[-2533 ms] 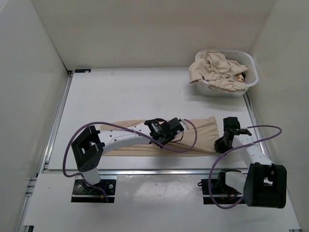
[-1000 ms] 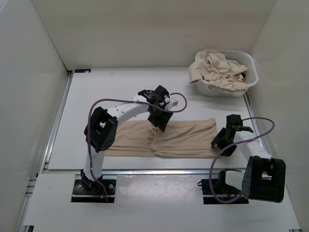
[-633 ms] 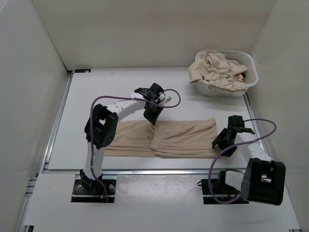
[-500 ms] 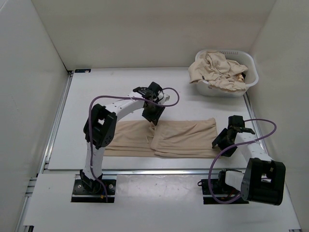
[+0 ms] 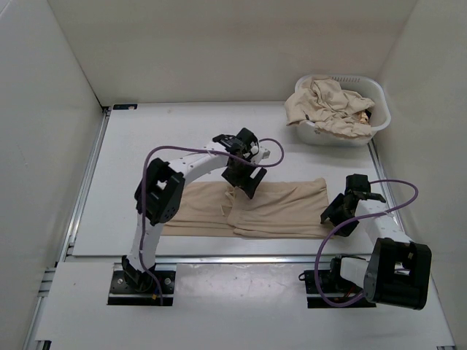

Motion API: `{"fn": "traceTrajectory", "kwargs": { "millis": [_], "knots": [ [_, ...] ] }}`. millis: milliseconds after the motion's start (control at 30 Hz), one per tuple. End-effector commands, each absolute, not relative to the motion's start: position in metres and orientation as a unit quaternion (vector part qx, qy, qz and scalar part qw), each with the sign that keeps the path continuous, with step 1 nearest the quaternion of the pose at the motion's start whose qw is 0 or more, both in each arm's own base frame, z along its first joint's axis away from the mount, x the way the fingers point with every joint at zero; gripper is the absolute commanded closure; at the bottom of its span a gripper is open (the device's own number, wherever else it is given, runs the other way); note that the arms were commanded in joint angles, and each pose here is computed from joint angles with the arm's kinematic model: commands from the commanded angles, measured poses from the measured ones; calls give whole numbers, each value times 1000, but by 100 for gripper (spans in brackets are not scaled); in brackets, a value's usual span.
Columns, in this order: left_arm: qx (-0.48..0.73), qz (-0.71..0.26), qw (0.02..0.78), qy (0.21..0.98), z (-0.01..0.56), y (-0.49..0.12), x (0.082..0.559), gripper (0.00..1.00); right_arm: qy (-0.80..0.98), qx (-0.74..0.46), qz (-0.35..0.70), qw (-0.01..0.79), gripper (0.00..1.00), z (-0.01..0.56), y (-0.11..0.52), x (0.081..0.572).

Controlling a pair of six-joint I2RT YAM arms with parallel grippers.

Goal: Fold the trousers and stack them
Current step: Fold the trousers

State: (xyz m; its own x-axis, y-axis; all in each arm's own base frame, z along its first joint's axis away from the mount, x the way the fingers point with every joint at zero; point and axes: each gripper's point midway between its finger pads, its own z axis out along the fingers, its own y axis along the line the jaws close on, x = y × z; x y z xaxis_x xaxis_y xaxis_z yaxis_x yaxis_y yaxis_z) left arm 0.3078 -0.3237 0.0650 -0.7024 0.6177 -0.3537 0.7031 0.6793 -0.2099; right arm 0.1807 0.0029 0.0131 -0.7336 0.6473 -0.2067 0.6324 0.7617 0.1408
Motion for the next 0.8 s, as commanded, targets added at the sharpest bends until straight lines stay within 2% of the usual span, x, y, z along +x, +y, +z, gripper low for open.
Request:
{"fn": "traceTrajectory", "kwargs": {
  "millis": [0,133,167,267,333,433,533,633,733,767],
  "knots": [
    [357,-126,82,922,27,-311,309,7,934,343,17,99,36,-3,0,168],
    [348,-131,87,924,29,-309,319,21,933,348,12,94,38,-5,-1,167],
    [349,-137,91,923,33,-313,320,39,932,352,9,83,38,-9,0,162],
    [337,-154,110,922,46,-312,335,76,932,357,11,66,39,-13,1,158],
    [333,-161,115,922,54,-309,336,86,932,357,8,56,39,-17,2,153],
    [332,-156,100,925,49,-300,323,86,935,350,9,63,39,-14,0,158],
    [332,-157,87,926,46,-295,315,65,941,314,25,120,39,8,-3,183],
    [331,-155,81,927,43,-293,312,43,943,282,30,175,34,38,-9,211],
    [331,-149,84,928,41,-293,315,36,947,263,40,183,33,47,-9,231],
    [331,-146,96,927,46,-295,322,36,946,255,74,184,33,47,2,242]
  ]
}}
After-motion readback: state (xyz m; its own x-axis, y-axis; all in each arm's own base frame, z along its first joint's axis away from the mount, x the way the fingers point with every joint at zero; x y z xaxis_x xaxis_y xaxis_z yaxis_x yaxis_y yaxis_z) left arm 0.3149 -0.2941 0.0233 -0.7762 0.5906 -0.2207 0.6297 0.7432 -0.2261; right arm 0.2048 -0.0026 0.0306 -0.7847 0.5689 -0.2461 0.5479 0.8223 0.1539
